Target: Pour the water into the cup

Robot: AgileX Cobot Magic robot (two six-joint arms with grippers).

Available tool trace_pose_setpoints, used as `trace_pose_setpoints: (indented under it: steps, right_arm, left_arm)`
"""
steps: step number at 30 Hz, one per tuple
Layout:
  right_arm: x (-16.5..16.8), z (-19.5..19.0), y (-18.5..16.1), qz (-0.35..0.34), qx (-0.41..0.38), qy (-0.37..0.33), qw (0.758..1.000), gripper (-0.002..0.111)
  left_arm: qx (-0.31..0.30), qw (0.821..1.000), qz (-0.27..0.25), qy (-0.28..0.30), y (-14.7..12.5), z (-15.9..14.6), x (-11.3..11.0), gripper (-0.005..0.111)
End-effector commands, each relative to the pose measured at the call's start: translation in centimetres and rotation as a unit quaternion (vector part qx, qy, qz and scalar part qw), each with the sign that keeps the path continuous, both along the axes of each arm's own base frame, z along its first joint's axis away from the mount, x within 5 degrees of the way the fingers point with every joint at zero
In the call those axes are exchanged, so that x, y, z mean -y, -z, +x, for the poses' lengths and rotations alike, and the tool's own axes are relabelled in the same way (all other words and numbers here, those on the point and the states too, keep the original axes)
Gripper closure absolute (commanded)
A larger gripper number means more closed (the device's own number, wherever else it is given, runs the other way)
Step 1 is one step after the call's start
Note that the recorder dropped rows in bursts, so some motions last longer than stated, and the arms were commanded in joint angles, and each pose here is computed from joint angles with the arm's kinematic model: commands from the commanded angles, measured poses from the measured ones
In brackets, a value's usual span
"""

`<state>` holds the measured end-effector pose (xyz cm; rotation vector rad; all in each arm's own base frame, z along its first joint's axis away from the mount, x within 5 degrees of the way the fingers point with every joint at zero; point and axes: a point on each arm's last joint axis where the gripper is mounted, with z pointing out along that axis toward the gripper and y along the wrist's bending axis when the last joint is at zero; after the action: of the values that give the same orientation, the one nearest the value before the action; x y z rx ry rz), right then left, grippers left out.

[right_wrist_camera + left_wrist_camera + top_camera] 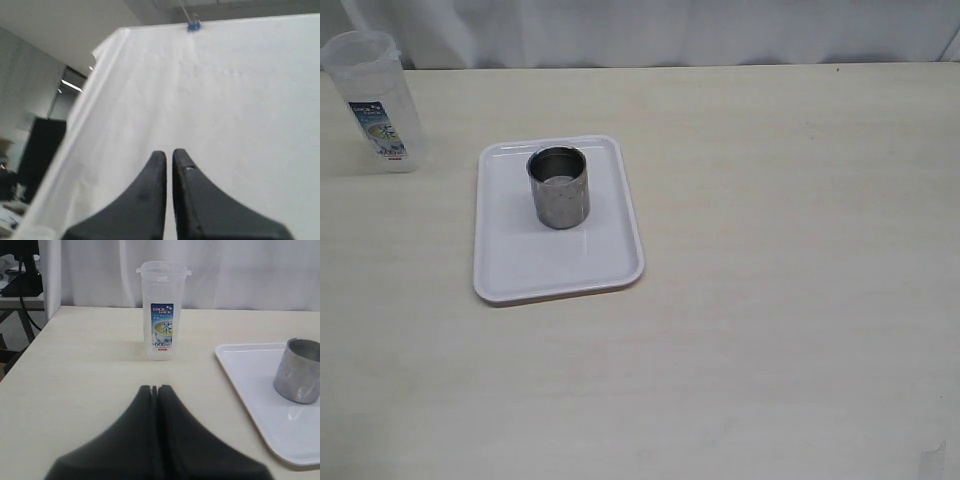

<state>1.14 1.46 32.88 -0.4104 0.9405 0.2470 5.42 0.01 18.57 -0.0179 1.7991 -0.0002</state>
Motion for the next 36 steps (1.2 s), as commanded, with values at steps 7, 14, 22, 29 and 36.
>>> trace_pose_setpoints:
  steps: [7, 14, 22, 29, 36]
  right_arm:
    - [0.3, 3.2, 6.7, -0.05, -0.125, 0.15, 0.979, 0.104]
    - [1.1, 4.4, 11.0, 0.013, -0.213, 0.207, 0.955, 0.104]
    - [1.5, 4.5, 12.7, 0.036, -0.305, 0.231, 0.923, 0.104]
    - [1.7, 4.2, 14.7, 0.009, -0.405, 0.241, 0.882, 0.104]
    - [1.7, 4.2, 14.6, 0.009, -0.404, 0.241, 0.882, 0.104]
  left_arm:
    - [0.003, 1.0, 0.002, -0.001, 0.0, 0.0, 0.0, 0.107]
    - [0.003, 1.0, 0.002, -0.001, 0.0, 0.0, 0.0, 0.107]
    - [0.003, 1.0, 0.002, -0.001, 0.0, 0.0, 0.0, 0.107]
    - [0.003, 1.0, 0.002, -0.001, 0.0, 0.0, 0.0, 0.107]
    - [0.003, 1.0, 0.002, -0.001, 0.0, 0.0, 0.0, 0.107]
